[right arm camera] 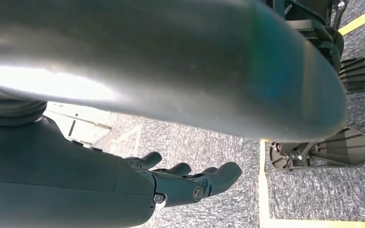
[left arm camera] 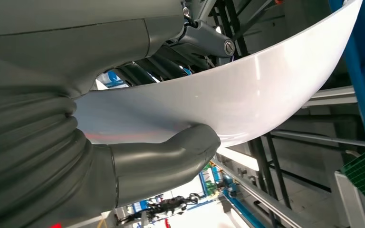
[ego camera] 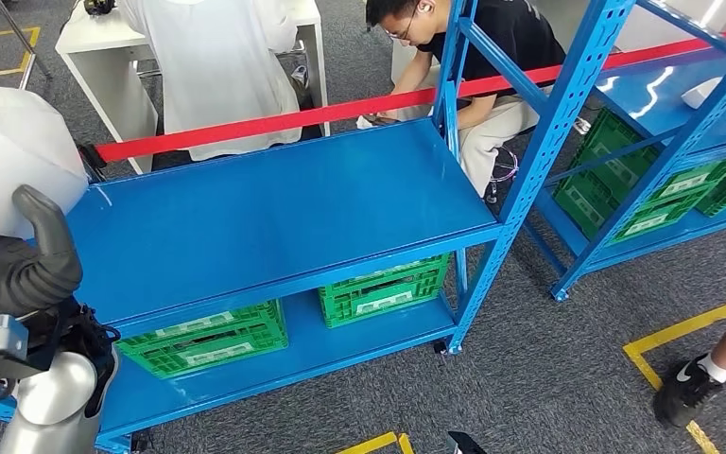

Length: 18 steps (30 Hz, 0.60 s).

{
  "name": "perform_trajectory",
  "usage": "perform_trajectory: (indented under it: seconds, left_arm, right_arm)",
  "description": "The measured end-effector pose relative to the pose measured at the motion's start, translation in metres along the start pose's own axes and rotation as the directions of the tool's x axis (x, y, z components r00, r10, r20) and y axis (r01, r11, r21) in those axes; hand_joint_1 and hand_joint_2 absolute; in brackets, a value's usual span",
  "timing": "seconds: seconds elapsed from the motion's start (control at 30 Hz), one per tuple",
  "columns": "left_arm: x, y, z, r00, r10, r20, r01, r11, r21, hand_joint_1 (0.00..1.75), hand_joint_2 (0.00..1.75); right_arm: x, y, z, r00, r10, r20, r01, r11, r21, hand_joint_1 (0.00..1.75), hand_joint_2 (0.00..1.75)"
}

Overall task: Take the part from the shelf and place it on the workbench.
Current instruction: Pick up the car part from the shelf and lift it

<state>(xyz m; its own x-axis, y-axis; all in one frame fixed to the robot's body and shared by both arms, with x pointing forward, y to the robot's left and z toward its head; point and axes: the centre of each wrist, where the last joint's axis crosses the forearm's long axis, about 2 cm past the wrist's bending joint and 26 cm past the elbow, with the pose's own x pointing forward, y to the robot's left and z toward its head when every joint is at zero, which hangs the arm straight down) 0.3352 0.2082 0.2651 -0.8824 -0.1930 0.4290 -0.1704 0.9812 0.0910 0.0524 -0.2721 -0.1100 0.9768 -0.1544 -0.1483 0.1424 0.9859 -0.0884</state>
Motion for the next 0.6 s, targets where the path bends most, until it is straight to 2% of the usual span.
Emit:
perform_trajectory:
  seconds: [0.4,0.6]
  left_arm:
    - [0.014,0.010,0.014,1.000,0.019,0.016,-0.019,1.000,-0.014,1.75,1.75]
    - [0.016,0.017,0.030,1.000,0.005,0.006,-0.004,0.999,-0.035,1.75,1.75]
  right_arm:
    - [0.000,0.002,0.000,1.000,0.001,0.001,-0.001,1.000,0.003,0.00,0.00]
    - [-0.002,0.004,0.000,1.000,-0.001,-0.003,0.001,1.000,0.002,0.00,0.00]
